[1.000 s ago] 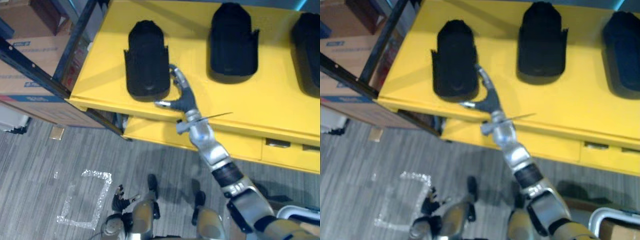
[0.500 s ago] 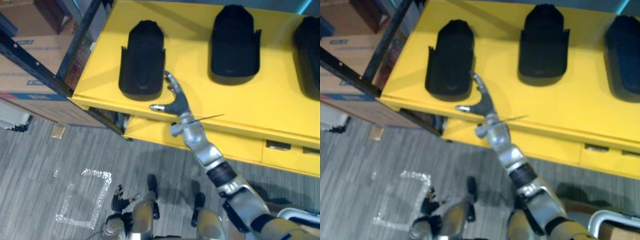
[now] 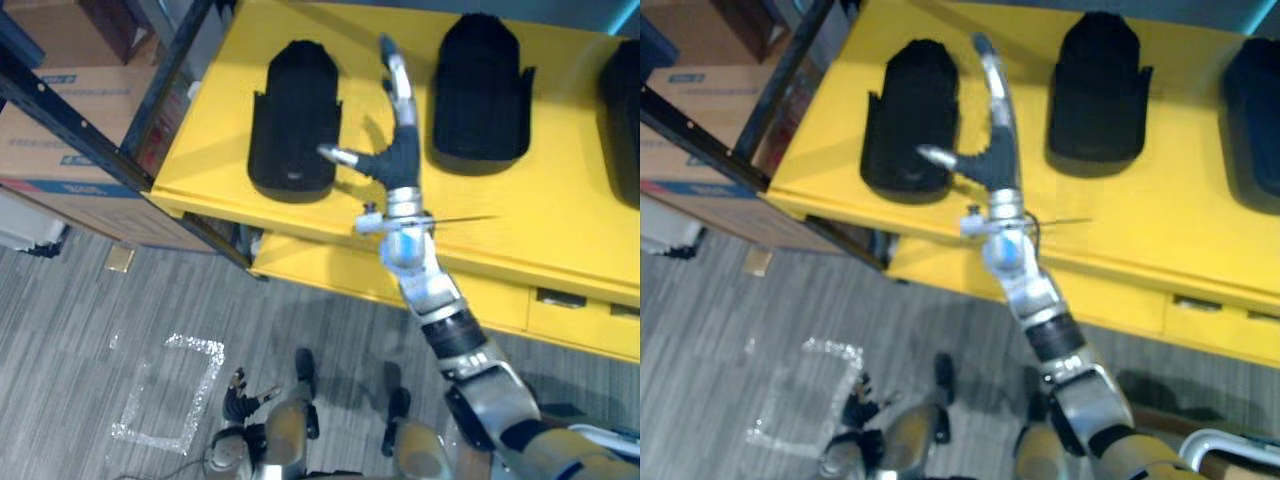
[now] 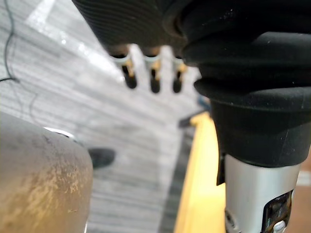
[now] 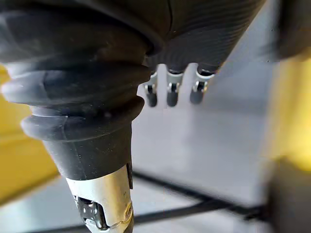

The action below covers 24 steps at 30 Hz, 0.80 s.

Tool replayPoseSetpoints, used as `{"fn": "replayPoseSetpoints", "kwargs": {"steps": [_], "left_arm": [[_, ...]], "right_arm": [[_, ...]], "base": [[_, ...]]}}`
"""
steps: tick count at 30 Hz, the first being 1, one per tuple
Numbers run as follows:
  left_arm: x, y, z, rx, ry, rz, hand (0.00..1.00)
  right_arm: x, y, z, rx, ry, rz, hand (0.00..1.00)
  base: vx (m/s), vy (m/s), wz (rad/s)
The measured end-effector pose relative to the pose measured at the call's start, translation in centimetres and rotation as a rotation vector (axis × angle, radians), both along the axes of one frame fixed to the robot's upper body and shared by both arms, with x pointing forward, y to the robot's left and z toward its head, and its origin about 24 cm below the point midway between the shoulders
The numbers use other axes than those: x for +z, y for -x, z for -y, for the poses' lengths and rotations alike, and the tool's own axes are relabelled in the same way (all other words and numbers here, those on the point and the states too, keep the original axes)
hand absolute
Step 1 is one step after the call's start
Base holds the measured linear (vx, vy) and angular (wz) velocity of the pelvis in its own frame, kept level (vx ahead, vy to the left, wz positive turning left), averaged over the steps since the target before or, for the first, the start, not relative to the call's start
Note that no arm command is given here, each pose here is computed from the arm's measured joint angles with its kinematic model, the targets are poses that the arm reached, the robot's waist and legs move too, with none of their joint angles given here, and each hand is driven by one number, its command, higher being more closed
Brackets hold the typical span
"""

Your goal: Walk over and take plastic housings, then place them on the shelf

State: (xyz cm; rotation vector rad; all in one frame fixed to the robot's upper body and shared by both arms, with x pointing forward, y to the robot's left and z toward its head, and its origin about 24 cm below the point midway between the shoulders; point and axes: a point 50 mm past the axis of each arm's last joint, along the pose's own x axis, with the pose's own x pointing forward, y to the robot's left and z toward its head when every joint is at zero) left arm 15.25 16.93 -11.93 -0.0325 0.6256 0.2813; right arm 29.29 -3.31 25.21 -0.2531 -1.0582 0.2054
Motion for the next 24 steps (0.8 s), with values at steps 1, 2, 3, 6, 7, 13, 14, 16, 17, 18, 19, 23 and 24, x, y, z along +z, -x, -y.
{"fn": "replayPoseSetpoints", "kwargs": {"steps": [1,2,3,6,7,13,14,16,17,18,19,23,24], "left_arm": [[0.0,0.0,0.0,0.000,0.000,-0.001,0.00],[0.0,0.0,0.0,0.000,-0.001,-0.003,0.00],[0.0,0.0,0.0,0.000,-0.001,-0.002,0.00],[0.0,0.0,-0.1,0.002,0.000,0.000,0.00],[0.0,0.0,-0.1,0.005,0.000,0.002,0.00],[0.1,-0.1,-0.7,0.037,-0.002,0.012,0.00],[0.2,-0.1,-0.7,0.038,-0.002,0.013,0.00],[0.2,-0.1,-0.7,0.047,0.004,0.012,0.00],[0.2,-0.3,-0.7,0.045,0.005,0.012,0.00],[0.2,-0.3,-0.7,0.046,0.008,0.008,0.00],[0.1,-0.3,-0.7,0.050,0.011,0.003,0.00],[0.1,-0.5,-0.8,0.066,0.036,-0.008,0.00],[0.1,-0.6,-0.8,0.059,0.043,-0.013,0.00]], "right_arm": [[0.4,0.8,-0.8,0.050,0.035,0.031,0.00],[0.7,2.2,-2.2,0.149,0.112,0.068,0.00],[0.7,3.4,-3.5,0.249,0.184,0.080,0.00],[-0.6,4.8,-5.8,0.455,0.349,-0.008,0.00],[-1.0,4.8,-6.2,0.505,0.387,-0.058,0.00],[-3.8,5.2,-8.0,0.716,0.572,-0.304,0.00],[-4.0,5.2,-8.1,0.722,0.583,-0.313,0.00],[-4.5,5.1,-8.3,0.733,0.608,-0.344,0.00],[-5.1,4.5,-8.4,0.718,0.620,-0.381,0.00],[-5.6,3.7,-8.4,0.691,0.634,-0.410,0.00],[-5.7,3.3,-8.4,0.668,0.644,-0.419,0.00],[-5.9,0.0,-7.0,0.516,0.634,-0.480,0.00],[-5.9,-1.2,-6.3,0.459,0.631,-0.500,0.00]], "base": [[0.00,0.000,0.00],[0.00,0.000,0.00],[0.00,0.000,0.00],[0.00,0.000,0.00],[0.00,0.000,0.00],[-0.01,0.008,0.02],[0.00,0.004,0.16],[0.01,0.000,0.13],[0.02,-0.008,0.08],[0.02,-0.011,0.10],[0.01,-0.009,0.18],[0.02,-0.008,0.19],[0.04,-0.017,0.16]]}}
